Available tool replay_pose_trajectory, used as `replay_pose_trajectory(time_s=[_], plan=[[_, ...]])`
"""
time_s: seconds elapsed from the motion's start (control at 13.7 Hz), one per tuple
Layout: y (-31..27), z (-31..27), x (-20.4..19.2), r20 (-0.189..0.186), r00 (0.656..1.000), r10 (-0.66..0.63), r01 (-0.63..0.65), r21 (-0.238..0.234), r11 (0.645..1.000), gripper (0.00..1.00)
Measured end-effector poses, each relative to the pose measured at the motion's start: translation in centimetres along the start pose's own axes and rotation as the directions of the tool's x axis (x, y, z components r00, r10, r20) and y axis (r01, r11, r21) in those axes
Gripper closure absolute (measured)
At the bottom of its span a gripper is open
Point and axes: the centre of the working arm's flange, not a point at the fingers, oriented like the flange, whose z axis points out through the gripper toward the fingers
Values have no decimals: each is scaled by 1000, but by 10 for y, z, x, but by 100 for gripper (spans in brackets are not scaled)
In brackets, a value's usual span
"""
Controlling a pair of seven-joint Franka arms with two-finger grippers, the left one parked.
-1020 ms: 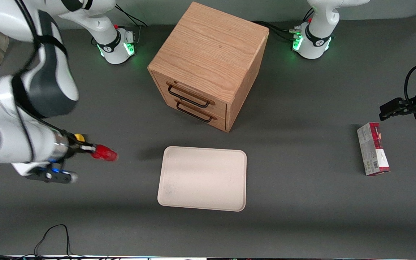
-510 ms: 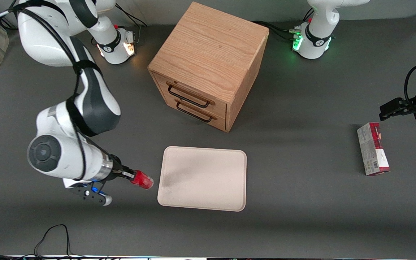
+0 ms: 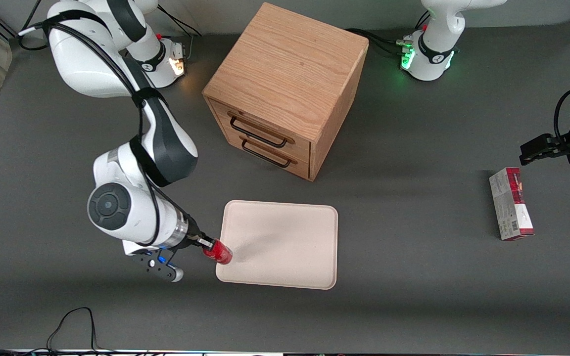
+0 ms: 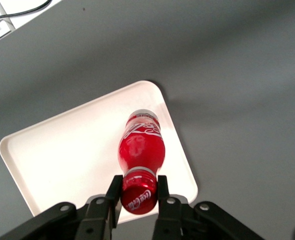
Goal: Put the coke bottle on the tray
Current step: 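Carry the bottle over the white tray and lower it onto it, then open the right gripper and release the bottle on the tray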
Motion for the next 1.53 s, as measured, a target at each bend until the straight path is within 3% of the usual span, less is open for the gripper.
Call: replay_pose_trajectory(time_s=[0.29,0.8,0.87,1.31,1.53], plan=[[-13,40,-6,-9,1000,4,-4,-10,1000,69],[-18,50,-9,-32,999,-6,5,-25,1000,69],[-19,50,-11,-33,999,-4,3,-25,1000,64],[-22,44,-11,-44,999,26,-26,-14,1000,0],[-19,37,-12,-31,999,24,-25,-41,999,0]])
